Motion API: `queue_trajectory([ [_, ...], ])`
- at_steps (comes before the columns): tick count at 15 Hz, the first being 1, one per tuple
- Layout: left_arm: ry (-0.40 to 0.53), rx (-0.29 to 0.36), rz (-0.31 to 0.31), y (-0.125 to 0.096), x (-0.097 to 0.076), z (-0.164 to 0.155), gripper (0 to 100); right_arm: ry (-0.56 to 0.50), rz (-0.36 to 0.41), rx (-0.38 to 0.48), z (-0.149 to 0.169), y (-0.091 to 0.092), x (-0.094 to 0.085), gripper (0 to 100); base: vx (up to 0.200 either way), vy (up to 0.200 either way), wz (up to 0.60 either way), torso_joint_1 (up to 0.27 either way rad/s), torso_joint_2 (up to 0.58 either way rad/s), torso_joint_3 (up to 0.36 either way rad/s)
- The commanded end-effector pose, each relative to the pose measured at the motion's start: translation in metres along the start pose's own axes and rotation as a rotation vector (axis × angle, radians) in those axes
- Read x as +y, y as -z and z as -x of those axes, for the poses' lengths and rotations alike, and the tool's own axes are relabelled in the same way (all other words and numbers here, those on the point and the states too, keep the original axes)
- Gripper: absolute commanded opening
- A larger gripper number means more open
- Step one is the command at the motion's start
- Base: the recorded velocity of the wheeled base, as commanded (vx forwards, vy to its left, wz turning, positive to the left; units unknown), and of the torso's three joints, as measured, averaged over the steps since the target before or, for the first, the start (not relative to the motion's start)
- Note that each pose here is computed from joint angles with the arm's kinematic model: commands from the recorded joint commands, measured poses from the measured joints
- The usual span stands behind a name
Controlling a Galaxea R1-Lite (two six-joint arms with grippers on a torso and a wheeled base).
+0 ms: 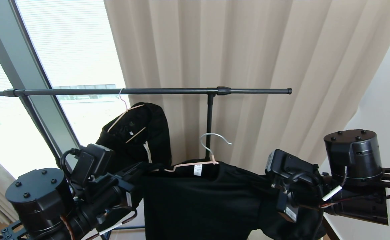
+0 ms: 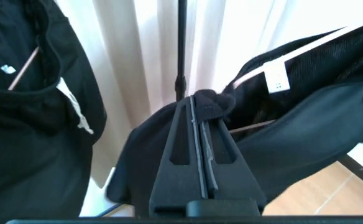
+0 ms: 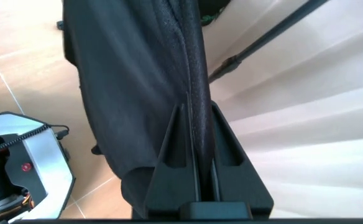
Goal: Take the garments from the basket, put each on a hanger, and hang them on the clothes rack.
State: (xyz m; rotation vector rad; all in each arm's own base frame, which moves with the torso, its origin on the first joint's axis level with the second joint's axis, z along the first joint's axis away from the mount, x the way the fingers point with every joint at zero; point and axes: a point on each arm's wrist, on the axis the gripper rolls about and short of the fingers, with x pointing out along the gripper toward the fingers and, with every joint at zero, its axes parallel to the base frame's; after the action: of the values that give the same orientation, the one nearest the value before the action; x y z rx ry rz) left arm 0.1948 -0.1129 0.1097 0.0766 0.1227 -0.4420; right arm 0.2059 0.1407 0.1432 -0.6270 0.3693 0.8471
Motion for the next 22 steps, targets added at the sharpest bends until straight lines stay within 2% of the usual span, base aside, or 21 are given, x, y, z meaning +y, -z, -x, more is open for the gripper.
queue_trajectory([
  [1,-0.085,0.009,-0.024,0.002,0.019,-0.006,0,0.013,0.026,-0.021,0.009,-0.002,0.000,0,0.000,0.000,0.00,0.000,0.00,0.000],
  [5,-0.102,0.011,-0.057,0.002,0.023,-0.005,0,0.048,0.020,-0.033,0.014,-0.003,-0.007,0,0.000,0.000,0.00,0.000,0.00,0.000],
  [7,-0.074,0.014,-0.063,0.003,0.016,-0.003,0,0.048,0.018,-0.033,0.012,-0.004,-0.008,0,0.000,0.000,0.00,0.000,0.00,0.000],
  [10,-0.047,0.011,-0.067,0.002,0.002,-0.001,0,0.008,0.026,-0.022,0.003,-0.004,-0.001,0,0.000,0.000,0.00,0.000,0.00,0.000],
  [12,-0.050,0.009,-0.067,0.002,0.001,-0.001,0,-0.030,0.029,-0.011,-0.004,-0.004,0.007,0,0.000,0.000,0.00,0.000,0.00,0.000],
  [16,-0.024,-0.003,-0.065,0.000,-0.005,0.001,0,-0.072,-0.020,0.002,-0.015,-0.005,0.014,0,0.000,0.000,0.00,0.000,0.00,0.000],
  [18,0.001,-0.022,-0.043,-0.004,-0.010,0.004,0,-0.071,-0.035,-0.017,-0.023,-0.004,0.017,0,0.000,0.000,0.00,0.000,0.00,0.000],
  [22,0.024,-0.060,-0.037,-0.012,-0.014,0.010,0,-0.104,-0.057,-0.059,-0.032,-0.001,0.020,0,0.000,0.000,0.00,0.000,0.00,0.000],
])
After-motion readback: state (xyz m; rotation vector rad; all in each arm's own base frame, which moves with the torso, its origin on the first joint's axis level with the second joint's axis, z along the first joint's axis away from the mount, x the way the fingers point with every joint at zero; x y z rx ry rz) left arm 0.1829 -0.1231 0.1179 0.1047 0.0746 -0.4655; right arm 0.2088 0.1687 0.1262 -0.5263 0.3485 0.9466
